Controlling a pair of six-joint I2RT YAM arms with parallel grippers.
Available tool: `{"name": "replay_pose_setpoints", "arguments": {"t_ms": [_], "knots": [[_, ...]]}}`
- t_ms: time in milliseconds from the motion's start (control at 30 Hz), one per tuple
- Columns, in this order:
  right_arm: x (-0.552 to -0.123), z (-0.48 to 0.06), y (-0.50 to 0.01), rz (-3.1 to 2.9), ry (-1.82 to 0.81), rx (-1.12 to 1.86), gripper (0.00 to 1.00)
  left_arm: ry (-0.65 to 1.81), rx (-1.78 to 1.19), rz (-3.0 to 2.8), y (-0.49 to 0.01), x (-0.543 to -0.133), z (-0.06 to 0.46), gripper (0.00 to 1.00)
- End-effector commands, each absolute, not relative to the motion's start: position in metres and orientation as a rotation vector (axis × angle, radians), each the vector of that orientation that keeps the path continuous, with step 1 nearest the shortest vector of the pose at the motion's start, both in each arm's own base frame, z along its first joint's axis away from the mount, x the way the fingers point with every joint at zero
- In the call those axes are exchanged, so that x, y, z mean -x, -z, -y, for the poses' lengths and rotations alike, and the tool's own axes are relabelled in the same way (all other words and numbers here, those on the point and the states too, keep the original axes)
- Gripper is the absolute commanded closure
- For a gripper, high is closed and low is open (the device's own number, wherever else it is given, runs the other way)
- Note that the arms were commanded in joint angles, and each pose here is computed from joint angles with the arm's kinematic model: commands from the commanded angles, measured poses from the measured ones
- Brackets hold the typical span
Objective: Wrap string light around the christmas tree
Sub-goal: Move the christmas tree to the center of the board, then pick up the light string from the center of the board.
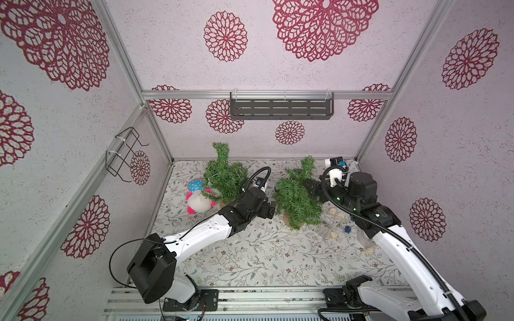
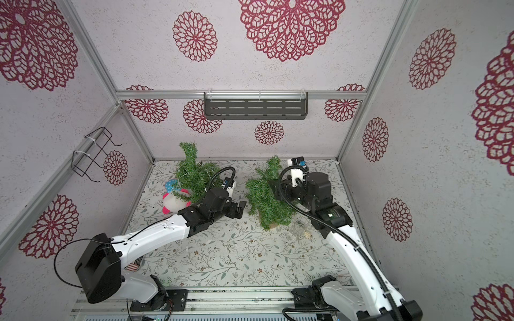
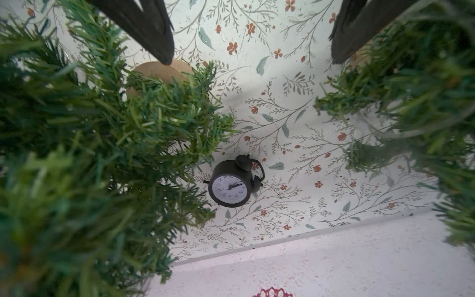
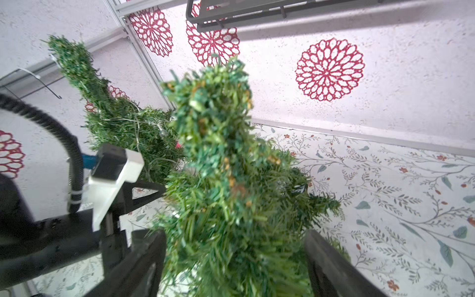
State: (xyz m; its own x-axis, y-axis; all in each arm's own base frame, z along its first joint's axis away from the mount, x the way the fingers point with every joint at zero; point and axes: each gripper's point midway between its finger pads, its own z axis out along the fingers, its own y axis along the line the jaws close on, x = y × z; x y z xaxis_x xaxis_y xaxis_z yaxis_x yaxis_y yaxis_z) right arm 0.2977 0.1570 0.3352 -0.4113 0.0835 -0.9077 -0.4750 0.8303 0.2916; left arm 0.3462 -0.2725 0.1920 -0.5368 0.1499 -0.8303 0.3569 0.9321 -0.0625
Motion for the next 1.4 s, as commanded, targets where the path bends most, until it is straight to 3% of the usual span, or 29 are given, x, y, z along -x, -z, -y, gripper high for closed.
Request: {"name": "replay_pose_setpoints", "arguments": {"t_ms": [0, 67, 333, 500, 867, 1000, 1167, 1367], "knots": [[-0.276, -0.143, -0.304, -2.038, -0.667, 0.149, 0.15, 0.263, -0.279, -2.146, -0.205, -0.350, 0.263, 0.02], [-0.268, -0.124, -0.283, -2.086, -0.622, 0.022, 0.17, 0.284, -0.295, -2.164, -0.203, -0.349, 0.266, 0.00], [-0.250, -0.055, -0.180, -2.313, -0.374, -0.458, 0.28, 0.365, -0.312, -2.089, -0.222, -0.341, 0.269, 0.08], [-0.266, -0.021, -0.136, -2.359, -0.222, -0.688, 0.26, 0.394, -0.368, -2.067, -0.223, -0.332, 0.281, 0.11], [-0.315, 0.002, -0.079, -2.220, -0.256, -1.004, 0.30, 0.398, -0.567, -1.993, -0.225, -0.302, 0.323, 0.11], [-0.327, 0.000, -0.070, -2.198, -0.292, -0.991, 0.47, 0.397, -0.609, -1.964, -0.228, -0.293, 0.326, 0.10], [-0.326, -0.004, -0.082, -2.167, -0.377, -0.906, 0.81, 0.317, -0.618, -1.919, -0.240, -0.291, 0.303, 0.11], [-0.319, 0.000, -0.173, -2.066, -0.347, -0.707, 0.92, 0.485, -0.688, -1.847, -0.264, -0.270, 0.314, 0.14]]}}
